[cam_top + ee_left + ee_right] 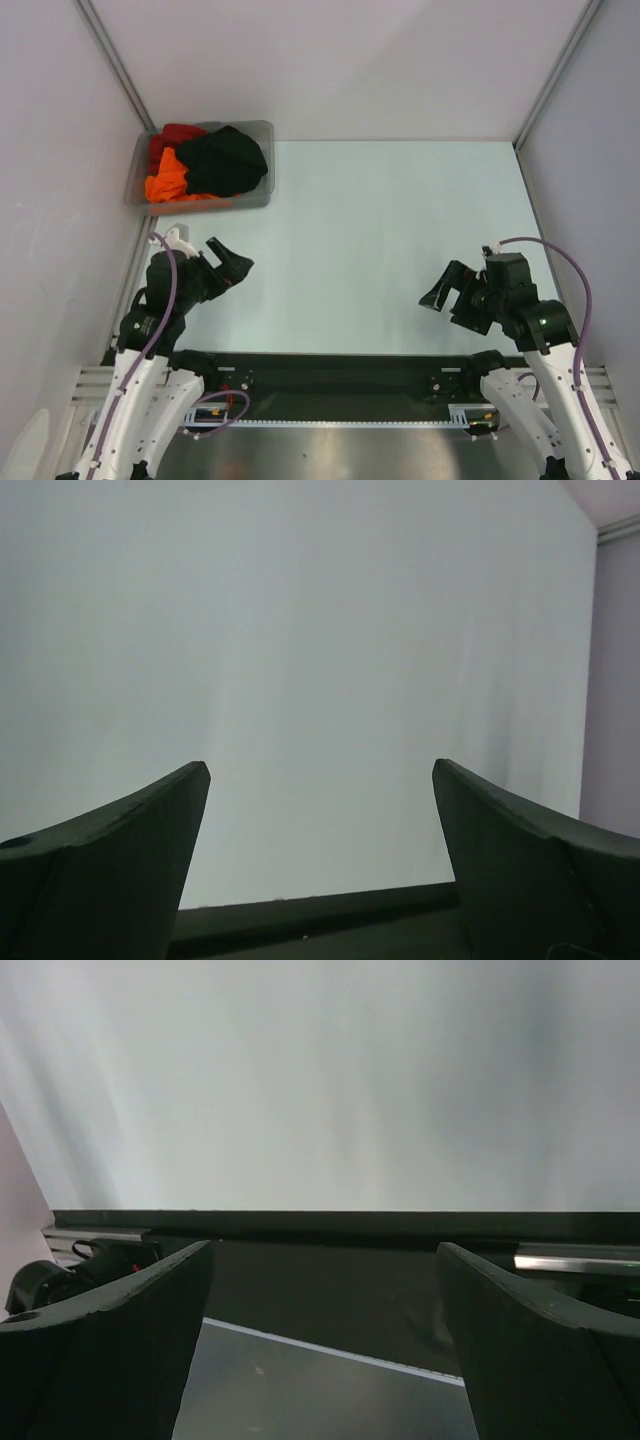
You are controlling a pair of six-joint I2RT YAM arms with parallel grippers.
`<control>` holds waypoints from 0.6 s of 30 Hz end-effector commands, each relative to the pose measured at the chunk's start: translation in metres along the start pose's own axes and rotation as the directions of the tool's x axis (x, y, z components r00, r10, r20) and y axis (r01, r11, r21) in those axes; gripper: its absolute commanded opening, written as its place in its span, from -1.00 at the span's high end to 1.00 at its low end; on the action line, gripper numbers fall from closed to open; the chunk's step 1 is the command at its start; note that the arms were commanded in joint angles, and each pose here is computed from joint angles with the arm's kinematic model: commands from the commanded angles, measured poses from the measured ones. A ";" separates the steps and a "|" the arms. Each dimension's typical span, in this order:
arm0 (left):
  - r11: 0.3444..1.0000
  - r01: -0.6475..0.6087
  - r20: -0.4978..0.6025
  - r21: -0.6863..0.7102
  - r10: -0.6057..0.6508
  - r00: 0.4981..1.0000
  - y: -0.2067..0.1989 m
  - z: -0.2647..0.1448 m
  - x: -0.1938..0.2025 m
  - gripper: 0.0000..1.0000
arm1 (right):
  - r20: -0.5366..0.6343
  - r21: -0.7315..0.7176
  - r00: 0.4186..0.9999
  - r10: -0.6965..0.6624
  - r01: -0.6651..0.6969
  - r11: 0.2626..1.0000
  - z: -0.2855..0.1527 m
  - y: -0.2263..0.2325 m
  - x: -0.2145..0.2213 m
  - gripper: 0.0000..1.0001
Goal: Fold and stack the t-shirts
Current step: Grab the tshirt from the pile
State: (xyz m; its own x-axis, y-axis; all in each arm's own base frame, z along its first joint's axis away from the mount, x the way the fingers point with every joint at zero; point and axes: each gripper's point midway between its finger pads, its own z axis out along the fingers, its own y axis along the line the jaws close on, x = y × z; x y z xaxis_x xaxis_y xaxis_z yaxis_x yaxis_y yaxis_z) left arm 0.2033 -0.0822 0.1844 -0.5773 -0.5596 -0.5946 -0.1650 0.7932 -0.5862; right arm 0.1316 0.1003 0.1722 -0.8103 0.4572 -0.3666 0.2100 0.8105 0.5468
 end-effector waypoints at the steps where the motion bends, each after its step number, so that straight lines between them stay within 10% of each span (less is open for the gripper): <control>1: 0.994 -0.034 0.109 0.104 0.023 0.994 -0.029 0.000 -0.033 -1.00 | -0.018 0.004 0.998 -0.066 0.066 0.998 -0.008 0.001 0.000 -1.00; 12: 0.970 -0.001 0.304 0.243 -0.075 0.950 -0.072 0.071 -0.157 -0.97 | -0.020 -0.164 0.984 -0.176 0.170 0.972 -0.023 0.043 -0.012 -0.99; 18: 0.949 0.084 0.310 0.302 -0.182 0.933 -0.067 0.136 -0.212 -0.59 | -0.067 -0.094 0.979 -0.190 0.183 0.979 -0.006 0.043 -0.029 -1.00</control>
State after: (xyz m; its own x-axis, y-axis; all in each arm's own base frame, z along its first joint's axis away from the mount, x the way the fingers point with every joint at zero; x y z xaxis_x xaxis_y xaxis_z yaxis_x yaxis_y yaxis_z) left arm 0.4025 -0.0476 0.2280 -0.3484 -0.7147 -0.6065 -0.1116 0.6741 -0.7302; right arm 0.1436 0.1191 0.1957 -0.8858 0.3027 -0.3519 0.0638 0.8303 0.5537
